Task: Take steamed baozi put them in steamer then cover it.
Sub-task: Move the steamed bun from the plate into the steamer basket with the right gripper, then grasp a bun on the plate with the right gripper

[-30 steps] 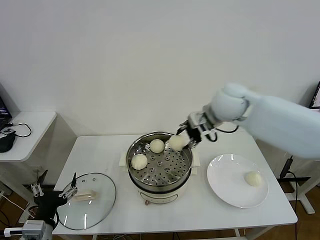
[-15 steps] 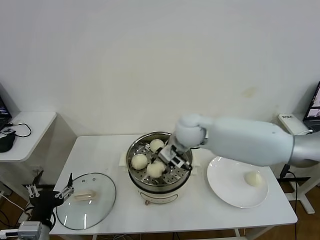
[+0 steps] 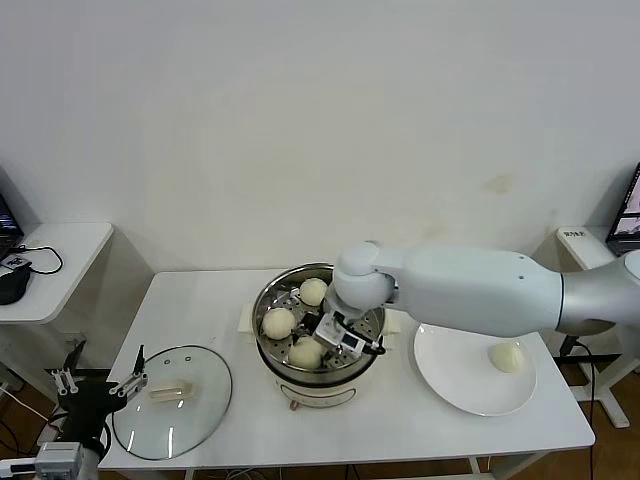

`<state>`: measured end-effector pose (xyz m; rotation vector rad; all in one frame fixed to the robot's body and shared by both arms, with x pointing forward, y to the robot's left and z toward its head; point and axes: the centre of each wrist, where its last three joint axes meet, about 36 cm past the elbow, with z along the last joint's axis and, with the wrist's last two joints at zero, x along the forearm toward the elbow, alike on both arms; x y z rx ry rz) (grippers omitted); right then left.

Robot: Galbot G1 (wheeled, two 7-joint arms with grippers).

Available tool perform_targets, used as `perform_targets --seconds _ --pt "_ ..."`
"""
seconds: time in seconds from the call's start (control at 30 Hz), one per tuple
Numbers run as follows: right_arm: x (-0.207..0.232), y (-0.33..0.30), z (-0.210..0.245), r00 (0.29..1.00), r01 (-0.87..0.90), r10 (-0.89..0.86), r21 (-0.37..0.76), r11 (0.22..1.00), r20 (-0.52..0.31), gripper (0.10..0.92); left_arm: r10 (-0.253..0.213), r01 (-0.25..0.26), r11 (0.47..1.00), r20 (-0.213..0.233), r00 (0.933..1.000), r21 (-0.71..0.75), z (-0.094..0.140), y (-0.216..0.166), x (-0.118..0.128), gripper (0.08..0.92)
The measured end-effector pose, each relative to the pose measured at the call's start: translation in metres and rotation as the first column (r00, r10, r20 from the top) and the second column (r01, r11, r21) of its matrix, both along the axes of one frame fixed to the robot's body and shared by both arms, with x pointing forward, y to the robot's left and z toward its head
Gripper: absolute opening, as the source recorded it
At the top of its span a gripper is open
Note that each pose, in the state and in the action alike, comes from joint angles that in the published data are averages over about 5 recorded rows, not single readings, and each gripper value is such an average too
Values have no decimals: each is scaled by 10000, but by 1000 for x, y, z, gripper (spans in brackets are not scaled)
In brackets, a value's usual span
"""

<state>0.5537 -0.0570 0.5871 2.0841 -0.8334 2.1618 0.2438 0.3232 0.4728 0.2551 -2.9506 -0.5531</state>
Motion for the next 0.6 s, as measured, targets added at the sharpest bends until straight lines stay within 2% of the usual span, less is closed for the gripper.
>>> perform_targets --seconds 0.17,0.43,0.6 --pt "9 -9 19 9994 171 -173 37 9998 314 804 -17 17 10000 -13 10000 17 -1 1 1 823" --pt "29 -50 70 9763 1999 -2040 598 9780 726 823 -78 78 9999 19 10000 63 1 4 3 823" --pt "34 -95 91 9101 4026 -4107 1172 9078 549 823 -202 202 9998 43 9998 65 2 2 4 823"
